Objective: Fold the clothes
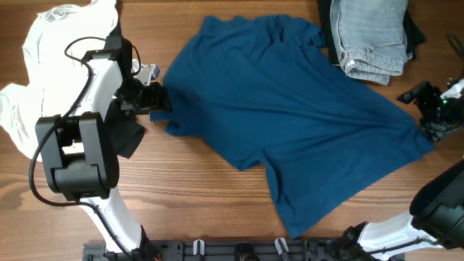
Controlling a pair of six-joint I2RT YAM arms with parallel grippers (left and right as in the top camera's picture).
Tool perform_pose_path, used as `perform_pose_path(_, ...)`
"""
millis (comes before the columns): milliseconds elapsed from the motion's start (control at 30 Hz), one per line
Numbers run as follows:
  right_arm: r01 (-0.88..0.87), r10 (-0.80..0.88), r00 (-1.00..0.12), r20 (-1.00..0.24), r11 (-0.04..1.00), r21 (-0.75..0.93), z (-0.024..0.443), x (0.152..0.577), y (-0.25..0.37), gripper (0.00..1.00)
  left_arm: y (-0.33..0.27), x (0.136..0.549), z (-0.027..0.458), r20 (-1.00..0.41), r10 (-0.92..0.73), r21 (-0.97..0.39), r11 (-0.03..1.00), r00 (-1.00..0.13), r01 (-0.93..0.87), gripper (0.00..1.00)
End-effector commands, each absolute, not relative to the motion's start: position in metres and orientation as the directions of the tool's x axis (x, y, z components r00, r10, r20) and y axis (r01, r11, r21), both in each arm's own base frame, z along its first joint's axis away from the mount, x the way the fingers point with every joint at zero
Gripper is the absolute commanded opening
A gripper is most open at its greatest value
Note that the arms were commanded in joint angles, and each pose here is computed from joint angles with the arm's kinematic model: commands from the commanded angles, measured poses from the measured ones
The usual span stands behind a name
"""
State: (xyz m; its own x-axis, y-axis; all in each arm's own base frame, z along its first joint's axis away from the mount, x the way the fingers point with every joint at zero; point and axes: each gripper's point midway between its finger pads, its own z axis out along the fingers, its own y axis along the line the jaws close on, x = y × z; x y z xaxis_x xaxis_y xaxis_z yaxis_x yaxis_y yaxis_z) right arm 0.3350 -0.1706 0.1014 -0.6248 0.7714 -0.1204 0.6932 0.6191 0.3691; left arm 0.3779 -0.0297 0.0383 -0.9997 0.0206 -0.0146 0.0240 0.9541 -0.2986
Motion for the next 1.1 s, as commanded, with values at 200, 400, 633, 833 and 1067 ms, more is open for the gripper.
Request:
perform_pose_path(200,0.508,0.614,-0.777,-0.143,0.744,0.435,0.109,0.368,-0.107,0.92,-0.019,0.367,0.016,-0.012,0.022,-0.232,0.972,-1.000,0.025,0.69)
perform_pose_path(400,0.462,0.570,-0.807,-0.155,0.772,0.436,0.110,0.376,-0.088,0.91,-0.021,0.362,-0.001,-0.020,-0.006,-0.240,0.971,-1.000,-0.001,0.57)
perform_pose_path(633,0.445,0.552,-0.820,-0.149,0.780,0.439,0.110,0.377,-0.079,0.90,-0.021,0.361,0.012,-0.007,-0.058,-0.239,0.969,-0.998,-0.055,0.04)
perform_pose_path(833,0.413,0.511,-0.849,-0.133,0.800,0.436,0.109,0.376,-0.061,0.88,-0.012,0.370,0.088,-0.094,-0.123,-0.201,0.974,-0.988,-0.102,0.04)
perform_pose_path(1067,0.343,0.428,-0.898,-0.106,0.829,0.442,0.108,0.374,-0.023,0.87,0.031,0.348,0.179,-0.289,-0.245,-0.004,0.967,-0.925,-0.255,0.04)
